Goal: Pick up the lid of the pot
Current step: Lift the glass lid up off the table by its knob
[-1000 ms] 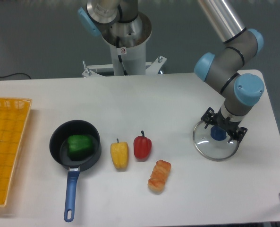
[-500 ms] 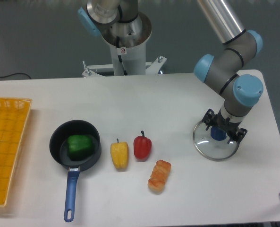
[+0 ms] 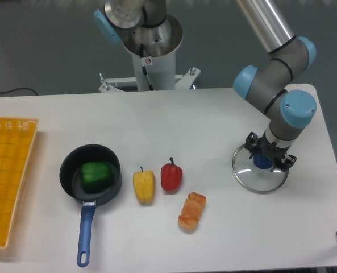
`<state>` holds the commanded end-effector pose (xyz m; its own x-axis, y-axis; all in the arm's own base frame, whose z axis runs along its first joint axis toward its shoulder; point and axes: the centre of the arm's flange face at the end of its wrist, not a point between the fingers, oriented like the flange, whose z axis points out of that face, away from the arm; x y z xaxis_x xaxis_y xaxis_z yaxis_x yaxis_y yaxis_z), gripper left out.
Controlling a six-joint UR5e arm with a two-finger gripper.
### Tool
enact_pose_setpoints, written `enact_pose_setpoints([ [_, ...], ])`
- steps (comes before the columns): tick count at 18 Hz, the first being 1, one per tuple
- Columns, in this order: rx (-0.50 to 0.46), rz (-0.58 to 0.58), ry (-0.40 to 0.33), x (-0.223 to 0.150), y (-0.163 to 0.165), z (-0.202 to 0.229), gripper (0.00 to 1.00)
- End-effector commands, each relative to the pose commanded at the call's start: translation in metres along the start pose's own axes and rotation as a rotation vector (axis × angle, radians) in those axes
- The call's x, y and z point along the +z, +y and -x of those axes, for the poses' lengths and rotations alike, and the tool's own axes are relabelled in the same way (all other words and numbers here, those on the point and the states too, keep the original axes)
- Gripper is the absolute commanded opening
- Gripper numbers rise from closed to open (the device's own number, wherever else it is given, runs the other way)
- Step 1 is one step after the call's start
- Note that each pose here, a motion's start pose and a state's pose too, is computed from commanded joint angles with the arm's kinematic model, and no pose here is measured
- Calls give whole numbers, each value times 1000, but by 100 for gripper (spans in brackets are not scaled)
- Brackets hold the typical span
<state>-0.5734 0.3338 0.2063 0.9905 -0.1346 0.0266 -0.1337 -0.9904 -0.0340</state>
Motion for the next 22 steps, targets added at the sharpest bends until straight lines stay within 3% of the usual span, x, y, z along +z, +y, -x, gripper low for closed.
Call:
enact_pose_setpoints([
  [13, 0, -1, -8, -6, 0, -1, 57],
  [22, 6, -7, -44, -38, -1, -9, 57],
])
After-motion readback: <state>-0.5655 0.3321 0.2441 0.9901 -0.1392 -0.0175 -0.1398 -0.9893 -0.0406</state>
